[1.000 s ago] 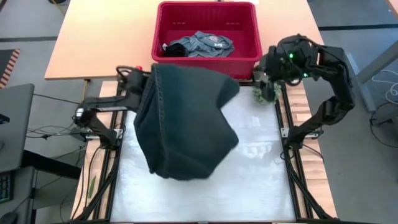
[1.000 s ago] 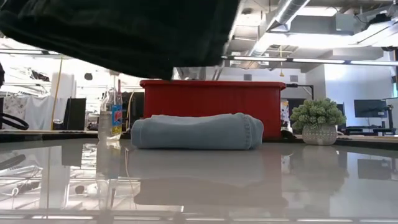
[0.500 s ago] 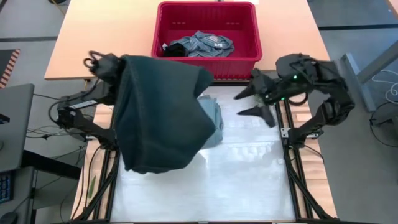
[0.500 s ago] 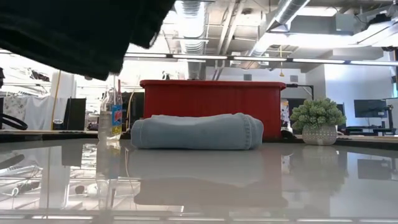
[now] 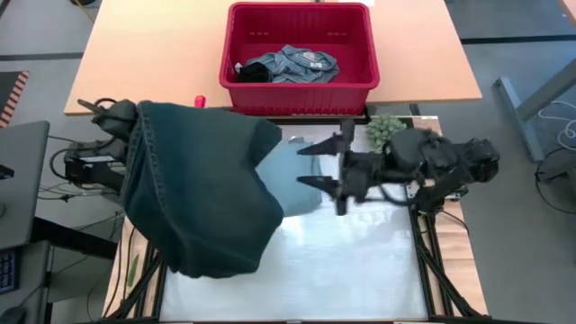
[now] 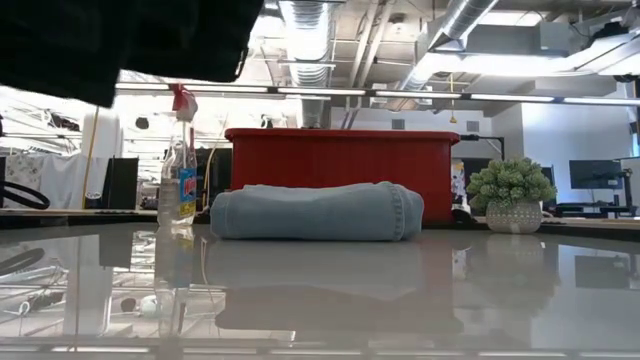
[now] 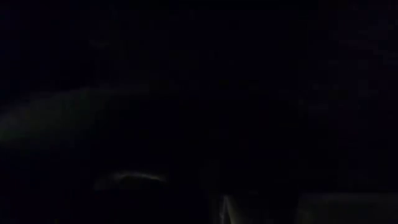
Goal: Fold Laundry from Bin
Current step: Fold the black pants from the red laundry bin
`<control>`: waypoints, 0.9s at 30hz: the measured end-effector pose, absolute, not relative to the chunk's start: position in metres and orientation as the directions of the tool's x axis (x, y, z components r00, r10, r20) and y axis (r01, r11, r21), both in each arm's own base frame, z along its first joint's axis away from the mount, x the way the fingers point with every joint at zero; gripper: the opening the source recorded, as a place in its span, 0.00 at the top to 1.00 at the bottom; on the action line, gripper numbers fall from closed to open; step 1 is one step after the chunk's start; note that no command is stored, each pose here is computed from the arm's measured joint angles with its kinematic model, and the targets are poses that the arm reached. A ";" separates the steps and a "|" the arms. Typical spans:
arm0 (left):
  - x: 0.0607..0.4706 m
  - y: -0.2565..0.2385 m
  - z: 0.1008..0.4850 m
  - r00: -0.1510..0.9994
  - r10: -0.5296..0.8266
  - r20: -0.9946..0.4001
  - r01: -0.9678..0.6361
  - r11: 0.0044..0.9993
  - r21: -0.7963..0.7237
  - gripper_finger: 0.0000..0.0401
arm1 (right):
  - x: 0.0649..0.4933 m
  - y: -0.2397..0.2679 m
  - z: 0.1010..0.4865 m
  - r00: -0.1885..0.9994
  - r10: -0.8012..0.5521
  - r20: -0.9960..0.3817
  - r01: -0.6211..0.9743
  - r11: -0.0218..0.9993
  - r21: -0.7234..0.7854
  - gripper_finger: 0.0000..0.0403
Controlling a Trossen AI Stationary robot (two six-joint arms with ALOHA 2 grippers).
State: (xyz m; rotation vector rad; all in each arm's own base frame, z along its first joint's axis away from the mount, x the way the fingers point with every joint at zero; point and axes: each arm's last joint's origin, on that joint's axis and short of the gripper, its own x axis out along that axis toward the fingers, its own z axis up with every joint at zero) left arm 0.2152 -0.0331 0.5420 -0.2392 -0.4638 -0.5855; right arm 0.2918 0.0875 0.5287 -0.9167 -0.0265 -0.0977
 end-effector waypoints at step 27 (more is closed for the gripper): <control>0.226 -0.032 0.540 0.705 -0.468 0.534 0.655 0.718 -0.235 1.00 | 0.340 0.125 0.520 0.900 -0.303 0.313 0.234 -0.269 -0.934 0.30</control>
